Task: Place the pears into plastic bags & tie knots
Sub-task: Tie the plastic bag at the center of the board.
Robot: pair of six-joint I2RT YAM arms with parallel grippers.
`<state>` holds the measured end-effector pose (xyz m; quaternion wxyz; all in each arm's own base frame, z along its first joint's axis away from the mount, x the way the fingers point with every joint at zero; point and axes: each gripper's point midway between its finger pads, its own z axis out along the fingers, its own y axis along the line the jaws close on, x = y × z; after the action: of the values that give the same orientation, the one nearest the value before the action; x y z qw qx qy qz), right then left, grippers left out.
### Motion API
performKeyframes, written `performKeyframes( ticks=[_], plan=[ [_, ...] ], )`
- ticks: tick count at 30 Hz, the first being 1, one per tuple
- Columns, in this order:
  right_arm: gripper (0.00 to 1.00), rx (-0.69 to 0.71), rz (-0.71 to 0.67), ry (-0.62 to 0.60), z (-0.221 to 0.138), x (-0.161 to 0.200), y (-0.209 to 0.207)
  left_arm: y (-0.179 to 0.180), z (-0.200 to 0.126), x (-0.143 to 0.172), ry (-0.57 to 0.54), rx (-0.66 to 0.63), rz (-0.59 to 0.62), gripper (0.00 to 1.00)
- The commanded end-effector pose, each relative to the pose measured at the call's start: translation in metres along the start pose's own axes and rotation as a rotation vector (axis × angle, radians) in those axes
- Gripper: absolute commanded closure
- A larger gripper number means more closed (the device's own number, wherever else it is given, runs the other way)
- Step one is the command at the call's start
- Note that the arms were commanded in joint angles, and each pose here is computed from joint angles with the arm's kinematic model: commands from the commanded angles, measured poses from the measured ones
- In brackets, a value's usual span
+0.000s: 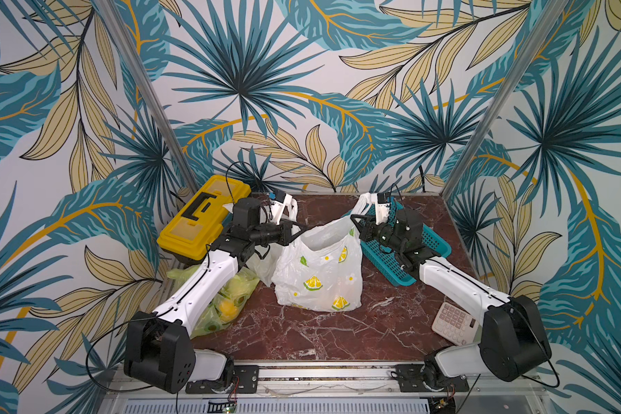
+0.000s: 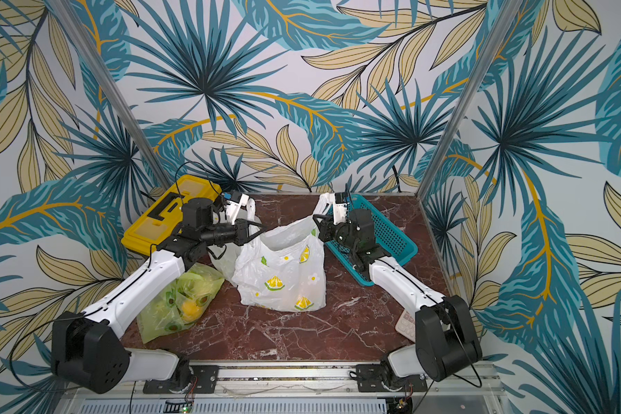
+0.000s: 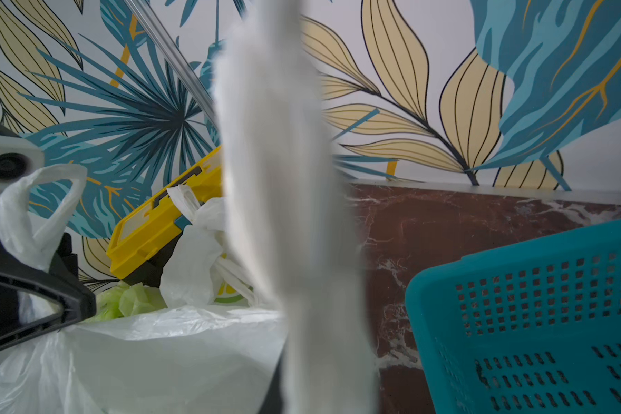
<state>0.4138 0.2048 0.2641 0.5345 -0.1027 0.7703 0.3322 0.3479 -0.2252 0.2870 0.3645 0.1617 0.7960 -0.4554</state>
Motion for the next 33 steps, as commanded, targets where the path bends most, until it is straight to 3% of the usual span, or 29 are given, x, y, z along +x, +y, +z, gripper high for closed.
performKeyframes(
  ticks=[1,8,13,17,20,25,33],
  plan=[
    [1.0,0.018,-0.026,0.077,-0.013,-0.001,0.006,-0.002,-0.013,0.008,0.092,-0.066,-0.055,1.0],
    [1.0,0.081,-0.185,0.27,-0.079,0.025,0.034,-0.048,-0.008,0.049,0.342,0.062,-0.101,1.0],
    [1.0,0.094,-0.44,0.441,-0.104,0.039,0.056,-0.071,0.027,0.055,0.436,0.221,-0.059,1.0],
    [1.0,0.07,-0.567,0.542,-0.1,0.04,0.065,-0.063,0.048,0.057,0.469,0.298,-0.029,1.0],
    [1.0,0.06,-0.643,0.595,-0.087,0.043,0.07,-0.063,0.048,0.054,0.457,0.387,0.005,1.0],
    [1.0,-0.014,-0.712,0.645,-0.063,0.05,0.09,-0.065,0.045,0.053,0.438,0.471,0.049,0.88],
    [1.0,-0.084,-0.746,0.758,-0.041,0.072,0.099,-0.064,0.038,0.059,0.426,0.492,0.08,0.7]
  ],
)
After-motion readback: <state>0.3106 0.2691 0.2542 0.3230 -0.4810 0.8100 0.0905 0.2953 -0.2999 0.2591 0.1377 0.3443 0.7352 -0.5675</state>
